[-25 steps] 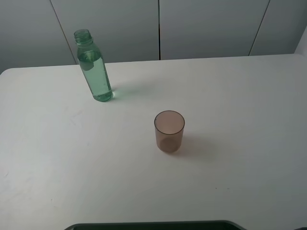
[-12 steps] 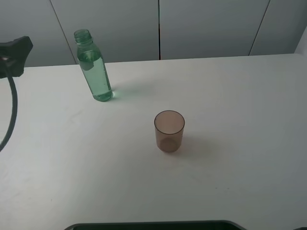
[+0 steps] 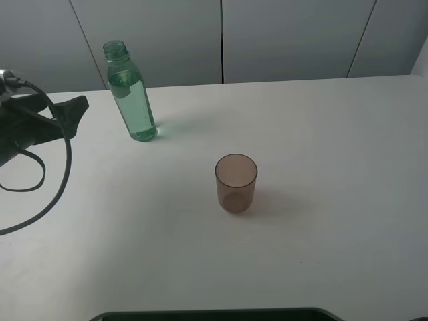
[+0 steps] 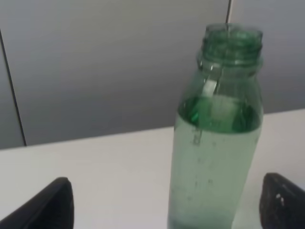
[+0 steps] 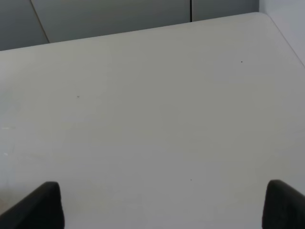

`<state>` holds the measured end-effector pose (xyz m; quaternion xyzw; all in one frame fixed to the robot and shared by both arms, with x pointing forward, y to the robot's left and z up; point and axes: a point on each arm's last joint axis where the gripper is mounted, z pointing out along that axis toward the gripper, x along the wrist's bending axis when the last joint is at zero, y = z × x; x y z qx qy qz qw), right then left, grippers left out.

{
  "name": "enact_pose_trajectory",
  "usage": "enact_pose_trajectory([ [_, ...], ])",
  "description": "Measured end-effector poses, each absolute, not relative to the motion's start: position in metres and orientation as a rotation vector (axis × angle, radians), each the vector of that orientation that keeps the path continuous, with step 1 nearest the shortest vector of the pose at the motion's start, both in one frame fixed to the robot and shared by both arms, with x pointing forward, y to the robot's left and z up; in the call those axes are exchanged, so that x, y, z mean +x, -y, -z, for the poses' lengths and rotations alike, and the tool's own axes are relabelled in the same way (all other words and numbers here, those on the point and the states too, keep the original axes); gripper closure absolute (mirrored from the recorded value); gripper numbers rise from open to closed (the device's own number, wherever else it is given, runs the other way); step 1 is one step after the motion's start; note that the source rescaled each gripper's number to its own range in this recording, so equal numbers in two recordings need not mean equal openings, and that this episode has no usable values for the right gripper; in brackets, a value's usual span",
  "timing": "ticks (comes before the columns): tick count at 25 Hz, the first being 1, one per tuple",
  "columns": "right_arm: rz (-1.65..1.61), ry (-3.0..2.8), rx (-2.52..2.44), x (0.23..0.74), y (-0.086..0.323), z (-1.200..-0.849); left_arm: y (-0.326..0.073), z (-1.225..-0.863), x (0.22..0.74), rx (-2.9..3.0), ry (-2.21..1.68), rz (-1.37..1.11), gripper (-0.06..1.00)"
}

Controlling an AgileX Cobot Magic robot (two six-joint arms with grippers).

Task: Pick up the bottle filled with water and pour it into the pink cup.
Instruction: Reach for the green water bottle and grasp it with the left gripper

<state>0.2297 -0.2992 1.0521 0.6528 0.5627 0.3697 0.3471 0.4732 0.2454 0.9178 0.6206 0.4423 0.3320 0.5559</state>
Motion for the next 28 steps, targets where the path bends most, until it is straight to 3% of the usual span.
enact_pose_trajectory([
  [5, -0.959, -1.460, 1.693, 0.230, 0.299, -1.052, -0.242, -0.905, 0.485, 1.497, -1.048, -0.752, -0.06],
  [17, -0.959, -1.460, 1.693, 0.230, 0.299, -1.052, -0.223, -0.921, 0.522, 1.559, -0.829, -0.738, -0.06],
  [28, -0.959, -1.460, 1.693, 0.230, 0.299, -1.052, -0.216, -0.888, 0.543, 1.641, -0.829, -0.660, -0.06],
])
